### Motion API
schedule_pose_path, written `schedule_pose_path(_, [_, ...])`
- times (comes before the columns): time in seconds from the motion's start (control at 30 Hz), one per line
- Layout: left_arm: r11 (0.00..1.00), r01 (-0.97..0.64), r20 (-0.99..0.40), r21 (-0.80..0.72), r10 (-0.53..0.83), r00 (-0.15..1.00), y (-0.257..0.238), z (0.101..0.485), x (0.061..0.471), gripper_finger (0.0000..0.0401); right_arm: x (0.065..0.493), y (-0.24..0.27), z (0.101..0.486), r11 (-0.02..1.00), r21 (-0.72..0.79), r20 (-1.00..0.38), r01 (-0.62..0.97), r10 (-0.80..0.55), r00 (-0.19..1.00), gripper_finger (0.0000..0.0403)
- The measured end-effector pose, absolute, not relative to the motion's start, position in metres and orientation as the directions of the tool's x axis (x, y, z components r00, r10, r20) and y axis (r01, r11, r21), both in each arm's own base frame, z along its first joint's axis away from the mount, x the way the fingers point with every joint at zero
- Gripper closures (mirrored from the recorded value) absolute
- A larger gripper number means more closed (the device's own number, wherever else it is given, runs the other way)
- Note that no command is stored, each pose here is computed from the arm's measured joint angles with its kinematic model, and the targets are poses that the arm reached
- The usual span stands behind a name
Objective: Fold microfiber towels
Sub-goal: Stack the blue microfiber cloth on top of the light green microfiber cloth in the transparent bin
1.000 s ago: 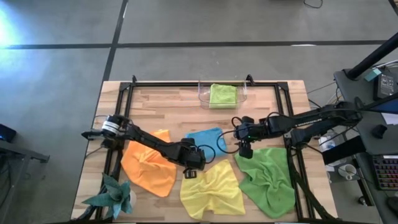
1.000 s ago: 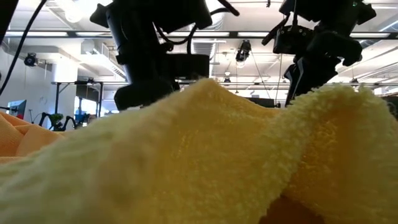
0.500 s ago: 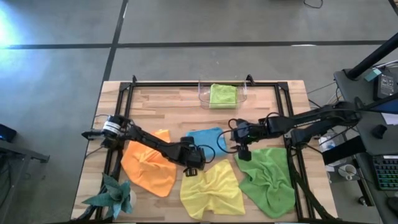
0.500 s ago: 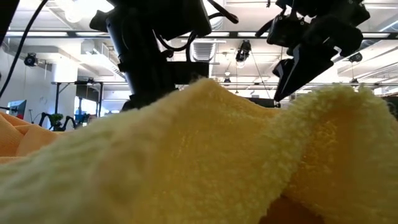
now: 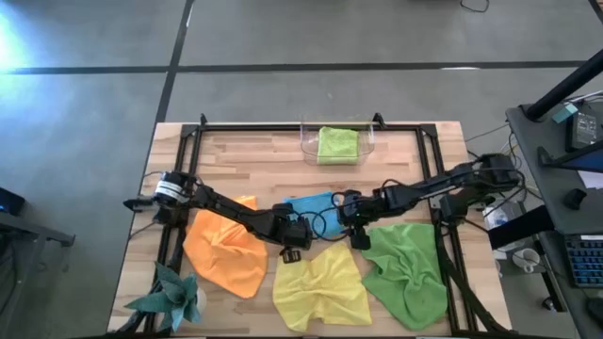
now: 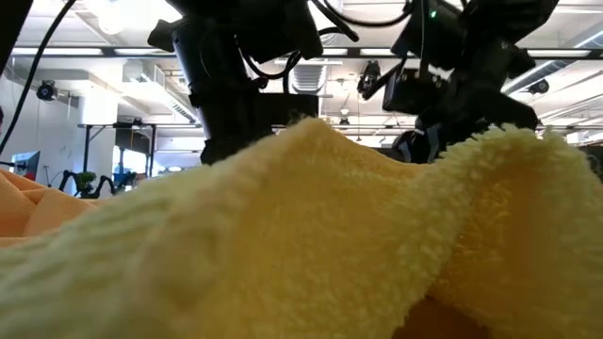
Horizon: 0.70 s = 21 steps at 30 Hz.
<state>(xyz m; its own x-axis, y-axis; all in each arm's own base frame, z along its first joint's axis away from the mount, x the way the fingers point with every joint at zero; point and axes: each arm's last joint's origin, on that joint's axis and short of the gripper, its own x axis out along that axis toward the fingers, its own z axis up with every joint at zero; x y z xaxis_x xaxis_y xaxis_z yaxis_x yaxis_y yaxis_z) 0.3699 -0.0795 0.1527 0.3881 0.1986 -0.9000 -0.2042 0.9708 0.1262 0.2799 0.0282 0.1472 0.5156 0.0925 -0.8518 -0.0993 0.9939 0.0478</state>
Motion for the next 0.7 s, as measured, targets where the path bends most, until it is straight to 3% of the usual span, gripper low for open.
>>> schedule_pose_path(0.43, [0.972, -0.232, -0.908, 0.034, 0.127, 0.399, -0.071, 0.161, 0.371, 0.0399, 0.293, 0.038, 0.132, 0.987, 0.074, -0.874, -0.140, 0.132, 0.468, 0.0209])
schedule_pose_path(0.7, [0.963, -0.268, -0.885, 0.003, 0.127, 0.448, -0.064, 0.180, 0.369, 0.0399, 0.296, 0.037, 0.122, 0.996, 0.075, -0.888, -0.055, 0.092, 0.451, 0.0211])
